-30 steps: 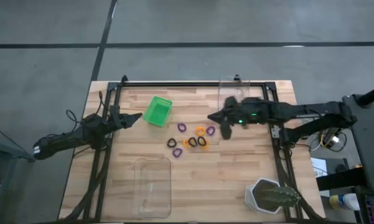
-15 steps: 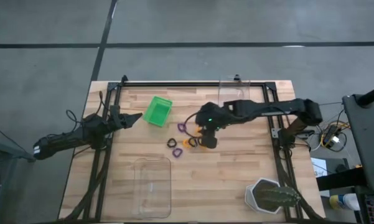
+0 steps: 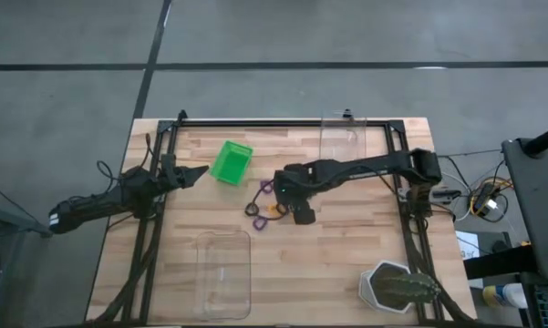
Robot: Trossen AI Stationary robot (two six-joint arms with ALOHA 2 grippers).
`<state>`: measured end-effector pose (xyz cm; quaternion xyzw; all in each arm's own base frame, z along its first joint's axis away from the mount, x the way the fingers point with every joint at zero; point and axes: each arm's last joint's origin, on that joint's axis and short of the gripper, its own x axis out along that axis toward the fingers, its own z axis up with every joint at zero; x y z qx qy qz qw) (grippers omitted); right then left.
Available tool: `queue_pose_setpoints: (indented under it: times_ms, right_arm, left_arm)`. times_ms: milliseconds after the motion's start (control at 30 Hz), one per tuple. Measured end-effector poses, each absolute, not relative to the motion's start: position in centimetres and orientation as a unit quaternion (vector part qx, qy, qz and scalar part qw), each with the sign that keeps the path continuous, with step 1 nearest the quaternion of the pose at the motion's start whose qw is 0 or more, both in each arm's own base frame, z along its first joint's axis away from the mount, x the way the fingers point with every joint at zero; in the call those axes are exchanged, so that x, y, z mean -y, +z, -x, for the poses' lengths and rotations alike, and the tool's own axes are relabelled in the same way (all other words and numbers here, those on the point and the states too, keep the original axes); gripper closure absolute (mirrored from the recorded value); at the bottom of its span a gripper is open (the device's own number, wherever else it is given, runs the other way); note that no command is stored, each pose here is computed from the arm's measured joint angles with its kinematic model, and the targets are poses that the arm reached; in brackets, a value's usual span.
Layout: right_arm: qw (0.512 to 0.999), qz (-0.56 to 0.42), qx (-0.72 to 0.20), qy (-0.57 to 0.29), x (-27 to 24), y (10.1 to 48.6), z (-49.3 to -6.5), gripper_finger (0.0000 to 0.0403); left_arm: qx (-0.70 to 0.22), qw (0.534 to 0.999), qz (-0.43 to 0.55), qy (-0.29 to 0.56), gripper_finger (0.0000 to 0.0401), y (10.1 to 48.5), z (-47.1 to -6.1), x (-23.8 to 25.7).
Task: Sort spring keychains
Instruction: Put the right black spring keychain into the top transparent bin
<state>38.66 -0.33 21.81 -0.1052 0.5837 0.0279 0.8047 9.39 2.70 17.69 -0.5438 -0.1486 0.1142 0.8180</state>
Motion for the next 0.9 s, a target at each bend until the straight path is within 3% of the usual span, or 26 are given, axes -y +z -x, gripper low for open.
queue_pose_setpoints:
  times_ms: [600, 900]
  right_arm:
    - [0.75, 0.127, -0.648, 0.036, 1.3, 16.3, -39.6, 0.0232]
    - [0.753, 0.122, -0.647, 0.025, 2.2, 15.9, -39.8, 0.0236]
  left_arm:
    - [0.148, 0.818, 0.544, 0.114, 0.0401, 17.7, -9.4, -2.7]
    - [0.148, 0.818, 0.544, 0.114, 0.0401, 17.7, -9.4, -2.7]
